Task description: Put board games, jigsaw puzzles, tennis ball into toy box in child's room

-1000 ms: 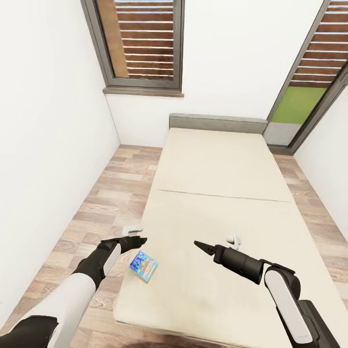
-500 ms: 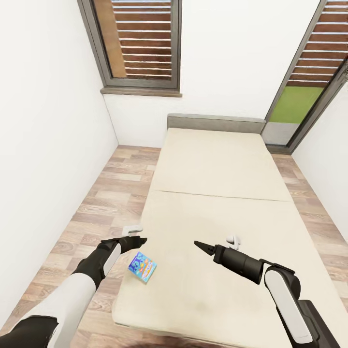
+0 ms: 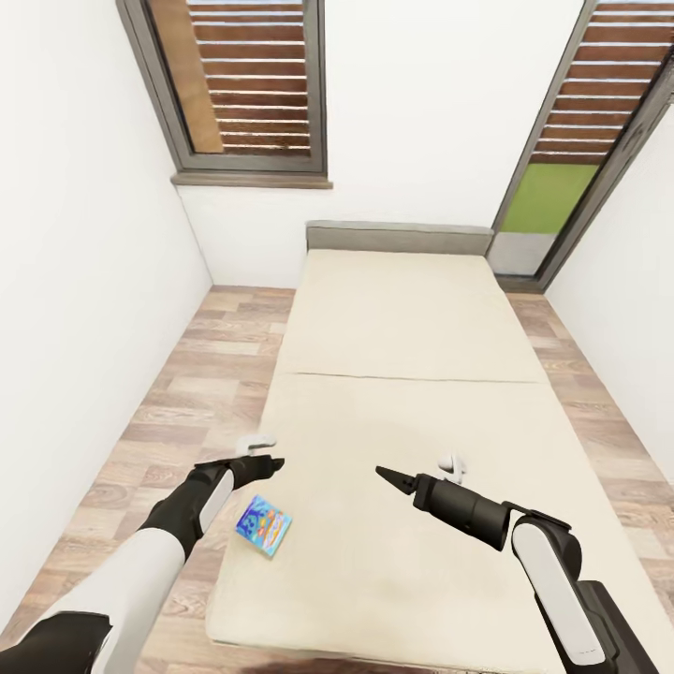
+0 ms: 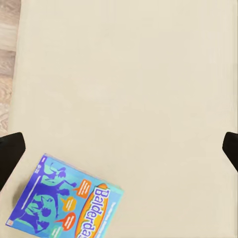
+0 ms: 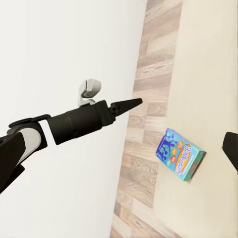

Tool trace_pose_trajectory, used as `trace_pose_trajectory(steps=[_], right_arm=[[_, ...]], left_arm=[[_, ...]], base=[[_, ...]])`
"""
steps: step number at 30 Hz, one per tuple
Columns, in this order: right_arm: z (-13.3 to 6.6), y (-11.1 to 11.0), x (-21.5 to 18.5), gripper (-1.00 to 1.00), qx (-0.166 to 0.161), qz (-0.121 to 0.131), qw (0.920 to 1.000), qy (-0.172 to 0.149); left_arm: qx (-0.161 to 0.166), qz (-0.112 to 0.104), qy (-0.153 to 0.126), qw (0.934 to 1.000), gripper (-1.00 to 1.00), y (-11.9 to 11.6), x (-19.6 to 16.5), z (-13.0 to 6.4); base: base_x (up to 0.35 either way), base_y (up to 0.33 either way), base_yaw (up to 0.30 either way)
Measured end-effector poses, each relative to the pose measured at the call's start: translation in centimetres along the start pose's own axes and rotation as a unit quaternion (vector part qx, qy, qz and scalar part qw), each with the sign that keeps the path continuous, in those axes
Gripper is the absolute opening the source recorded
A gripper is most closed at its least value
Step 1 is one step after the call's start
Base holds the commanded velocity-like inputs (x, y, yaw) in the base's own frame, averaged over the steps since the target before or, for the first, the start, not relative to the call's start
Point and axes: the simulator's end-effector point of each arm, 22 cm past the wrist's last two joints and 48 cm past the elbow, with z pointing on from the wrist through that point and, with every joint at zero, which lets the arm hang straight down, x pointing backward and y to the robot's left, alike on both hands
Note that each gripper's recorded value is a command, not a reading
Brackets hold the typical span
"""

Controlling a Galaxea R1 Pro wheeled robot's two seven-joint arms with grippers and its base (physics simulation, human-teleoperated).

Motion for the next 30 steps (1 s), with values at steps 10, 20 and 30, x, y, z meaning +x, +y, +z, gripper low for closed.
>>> trace_pose_trajectory(steps=[10, 20, 30], right_arm=[[0.03, -0.06, 0.07, 1.0, 0.001, 0.0, 1.0, 0.0], [0.13, -0.14, 0.18, 1.0, 0.002, 0.0, 1.0, 0.002], [0.14, -0.15, 0.2, 1.0, 0.002, 0.0, 1.0, 0.002]], left_arm=[[-0.001, 0.002, -0.001, 1.0, 1.0, 0.17, -0.11, -0.02], [-0.002, 0.001, 0.001, 1.0, 1.0, 0.24, 0.04, 0.07], [-0.002, -0.001, 0.0, 1.0, 1.0, 0.38, 0.01, 0.06]], base=[[0.0, 0.0, -0.14], [0.0, 0.001, -0.116], [-0.042, 0.146, -0.052]])
